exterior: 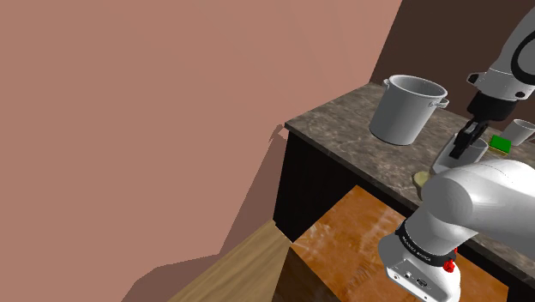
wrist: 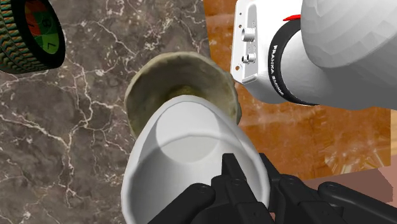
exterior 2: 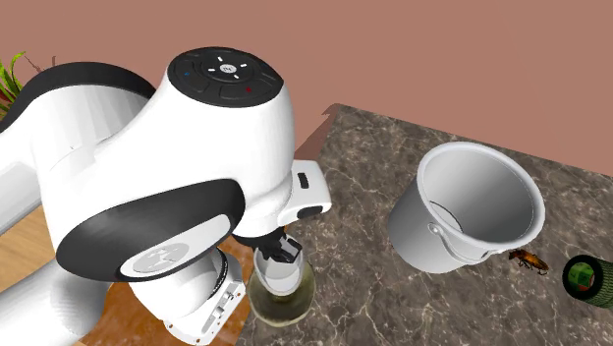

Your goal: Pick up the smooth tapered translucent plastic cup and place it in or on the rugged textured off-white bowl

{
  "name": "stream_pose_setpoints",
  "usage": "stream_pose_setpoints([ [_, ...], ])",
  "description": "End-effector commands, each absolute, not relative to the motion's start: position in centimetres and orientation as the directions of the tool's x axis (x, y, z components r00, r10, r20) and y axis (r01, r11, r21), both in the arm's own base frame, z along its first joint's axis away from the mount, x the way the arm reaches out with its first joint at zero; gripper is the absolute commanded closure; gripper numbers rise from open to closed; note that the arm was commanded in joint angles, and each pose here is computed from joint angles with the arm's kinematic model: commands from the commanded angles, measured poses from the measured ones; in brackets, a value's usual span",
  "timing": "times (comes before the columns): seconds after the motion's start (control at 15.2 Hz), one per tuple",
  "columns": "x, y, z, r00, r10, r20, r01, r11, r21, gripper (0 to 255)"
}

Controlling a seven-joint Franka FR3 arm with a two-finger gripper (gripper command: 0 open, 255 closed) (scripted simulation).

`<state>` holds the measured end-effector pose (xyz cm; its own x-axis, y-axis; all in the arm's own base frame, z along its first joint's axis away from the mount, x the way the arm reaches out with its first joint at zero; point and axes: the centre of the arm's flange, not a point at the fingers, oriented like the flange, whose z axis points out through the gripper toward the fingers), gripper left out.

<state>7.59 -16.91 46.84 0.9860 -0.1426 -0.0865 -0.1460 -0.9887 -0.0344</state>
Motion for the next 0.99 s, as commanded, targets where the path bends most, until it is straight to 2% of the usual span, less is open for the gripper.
stream_pose_setpoints([
  [0.0, 7.6, -16.9, 46.9, 0.986, -0.143, -0.086, -0.146, -0.989, -0.034, 0],
  [0.33, 7.6, -16.9, 46.9, 0.986, -0.143, -0.086, -0.146, -0.989, -0.034, 0],
  [0.59, 8.0, -17.1, 51.8, 0.986, -0.143, -0.086, -0.146, -0.989, -0.034, 0],
  [0.92, 8.0, -17.1, 51.8, 0.986, -0.143, -0.086, -0.146, -0.989, -0.034, 0],
])
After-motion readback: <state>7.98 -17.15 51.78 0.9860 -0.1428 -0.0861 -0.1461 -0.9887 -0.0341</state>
